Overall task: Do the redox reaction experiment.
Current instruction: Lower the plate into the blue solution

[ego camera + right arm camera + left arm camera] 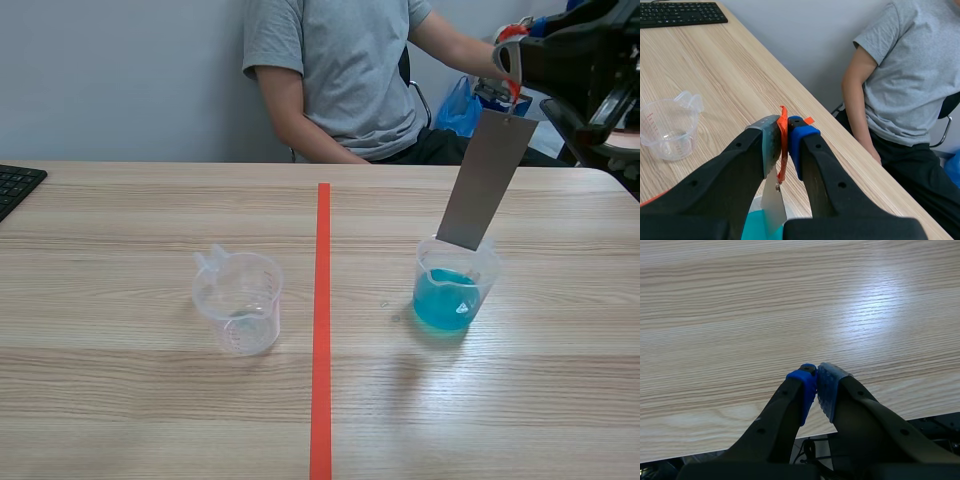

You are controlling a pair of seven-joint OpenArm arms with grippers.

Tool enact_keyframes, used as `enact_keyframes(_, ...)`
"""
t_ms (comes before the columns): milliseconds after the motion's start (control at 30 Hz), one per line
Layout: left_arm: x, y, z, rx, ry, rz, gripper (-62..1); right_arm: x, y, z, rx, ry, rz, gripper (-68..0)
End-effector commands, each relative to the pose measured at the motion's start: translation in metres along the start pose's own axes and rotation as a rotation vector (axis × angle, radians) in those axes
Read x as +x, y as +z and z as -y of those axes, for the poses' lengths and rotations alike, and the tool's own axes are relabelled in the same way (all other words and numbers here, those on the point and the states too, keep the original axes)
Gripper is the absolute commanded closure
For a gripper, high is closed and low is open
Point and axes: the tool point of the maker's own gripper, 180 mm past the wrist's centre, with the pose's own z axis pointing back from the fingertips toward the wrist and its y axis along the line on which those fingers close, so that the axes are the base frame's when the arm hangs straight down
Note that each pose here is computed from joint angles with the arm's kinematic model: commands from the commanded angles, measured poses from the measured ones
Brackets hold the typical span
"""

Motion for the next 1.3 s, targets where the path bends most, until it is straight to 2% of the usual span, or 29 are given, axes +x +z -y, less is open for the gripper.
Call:
enact_keyframes(0, 0.009, -0.003, 0.0, -0.01, -0.011, 0.032, -4.6, 0.007, 0.001, 0.009, -0.02, 0.01, 0.024, -1.1)
enact_keyframes(167, 0.009, -0.003, 0.0, -0.01, -0.011, 0.032, -4.6, -0.009, 0.001, 0.015, -0.043, -0.004, -0.001, -1.1)
enact_keyframes(333, 0.009, -0.003, 0.0, -0.01, -0.011, 0.032, -4.6, -0.026, -0.002, 0.014, -0.041, -0.043, -0.008, -1.1)
enact_keyframes(600, 0.009, -0.003, 0.0, -0.01, -0.011, 0.032, -4.6, -0.064, -0.007, 0.015, -0.066, -0.09, -0.042, -1.1)
enact_keyframes(767, 0.009, -0.003, 0.0, -0.01, -0.011, 0.032, -4.6, -0.086, -0.008, 0.014, -0.083, -0.087, -0.069, -1.1)
enact_keyframes(867, 0.009, -0.003, 0.0, -0.01, -0.011, 0.032, -4.6, -0.097, -0.007, 0.011, -0.068, -0.102, -0.085, -1.1)
enact_keyframes(1033, 0.009, -0.003, 0.0, -0.01, -0.011, 0.032, -4.6, -0.105, -0.004, 0.008, -0.03, -0.128, -0.1, -1.1)
enact_keyframes(1267, 0.009, -0.003, 0.0, -0.01, -0.011, 0.032, -4.6, -0.107, -0.003, 0.01, -0.027, -0.133, -0.1, -1.1)
